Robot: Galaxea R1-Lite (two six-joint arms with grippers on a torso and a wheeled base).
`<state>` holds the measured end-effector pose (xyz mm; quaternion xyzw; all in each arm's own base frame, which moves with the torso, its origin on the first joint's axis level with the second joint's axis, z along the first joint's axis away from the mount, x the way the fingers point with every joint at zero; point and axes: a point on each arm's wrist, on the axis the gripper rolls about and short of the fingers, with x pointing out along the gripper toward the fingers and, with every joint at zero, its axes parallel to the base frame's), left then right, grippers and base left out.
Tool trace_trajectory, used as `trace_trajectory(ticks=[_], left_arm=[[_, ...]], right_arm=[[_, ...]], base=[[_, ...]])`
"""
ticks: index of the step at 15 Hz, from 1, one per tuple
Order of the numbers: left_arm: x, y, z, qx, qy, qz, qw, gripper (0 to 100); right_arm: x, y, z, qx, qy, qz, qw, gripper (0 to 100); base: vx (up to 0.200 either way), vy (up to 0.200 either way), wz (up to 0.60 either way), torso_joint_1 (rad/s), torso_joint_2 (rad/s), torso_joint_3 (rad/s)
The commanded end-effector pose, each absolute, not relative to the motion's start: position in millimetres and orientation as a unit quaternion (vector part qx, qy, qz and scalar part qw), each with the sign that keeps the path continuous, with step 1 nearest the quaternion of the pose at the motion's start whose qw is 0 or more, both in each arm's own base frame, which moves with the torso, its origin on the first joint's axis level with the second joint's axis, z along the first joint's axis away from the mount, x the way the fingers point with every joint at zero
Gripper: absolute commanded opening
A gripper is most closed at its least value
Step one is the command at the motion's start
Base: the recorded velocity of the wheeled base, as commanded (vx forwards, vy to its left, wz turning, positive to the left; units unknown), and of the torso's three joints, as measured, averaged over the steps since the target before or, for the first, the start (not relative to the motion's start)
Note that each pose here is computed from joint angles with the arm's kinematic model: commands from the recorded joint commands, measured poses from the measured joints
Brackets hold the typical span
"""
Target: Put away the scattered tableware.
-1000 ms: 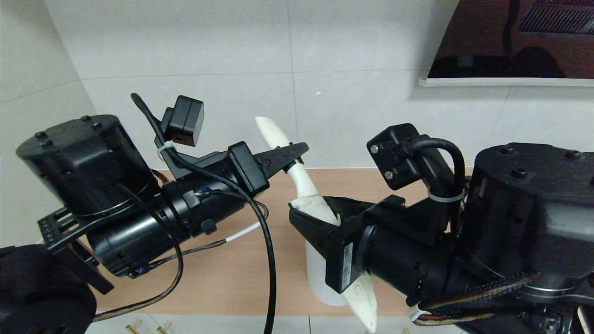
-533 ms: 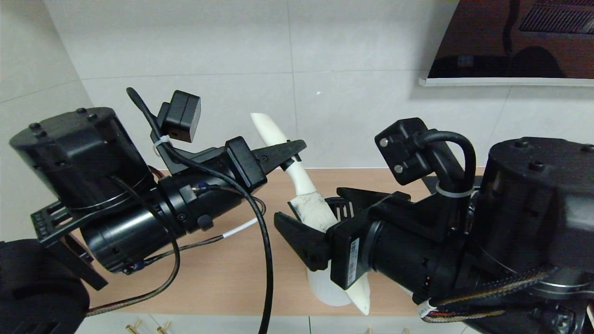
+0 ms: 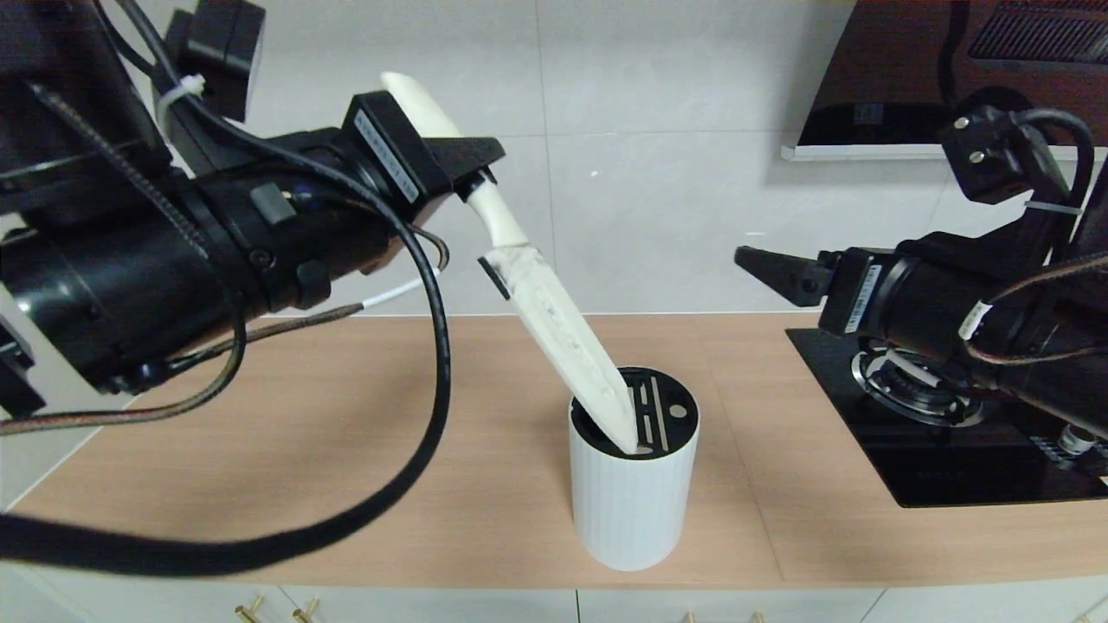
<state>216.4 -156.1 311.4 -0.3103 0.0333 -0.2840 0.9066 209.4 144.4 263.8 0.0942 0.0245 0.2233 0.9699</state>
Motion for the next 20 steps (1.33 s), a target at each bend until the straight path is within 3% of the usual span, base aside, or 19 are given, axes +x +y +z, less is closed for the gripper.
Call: trace_trajectory(ticks=[1,4,5,8,10,15,20], left_arm=[[224,-169,326,-0.295,-0.003,-0.253,0.922,0],[219,-176,312,-0.242,-0.003,-0.201,0.949,0],[215,-183,309,-0.195,-0.023,-0.175,0.965,0],[210,-209,295,-0.148,-0.06,-0.146,0.976,0],[220,-225,282,-0.129,-0.075,-0.106,0.983,0],[228,-241,267,-0.111,-0.102,-0.096,0.984,0],[230,-254,248,-0.096,-0.082,-0.105,0.986,0]], right_arm=[[222,116,245,0.103,0.062,0.175,0.977,100],[225,117,233,0.103,0.083,0.171,0.976,100],[225,117,227,0.099,0.092,0.169,0.976,100],[226,117,226,0.098,0.095,0.168,0.976,100],[225,117,226,0.099,0.094,0.168,0.976,100],[227,118,224,0.097,0.099,0.166,0.976,100],[227,119,221,0.095,0.103,0.167,0.976,100]], base=[[0.0,0.0,0.0,0.0,0.0,0.0],[0.0,0.0,0.0,0.0,0.0,0.0],[0.0,0.0,0.0,0.0,0.0,0.0],[0.0,0.0,0.0,0.0,0.0,0.0],[0.0,0.0,0.0,0.0,0.0,0.0],[0.0,0.0,0.0,0.0,0.0,0.0],[0.0,0.0,0.0,0.0,0.0,0.0]])
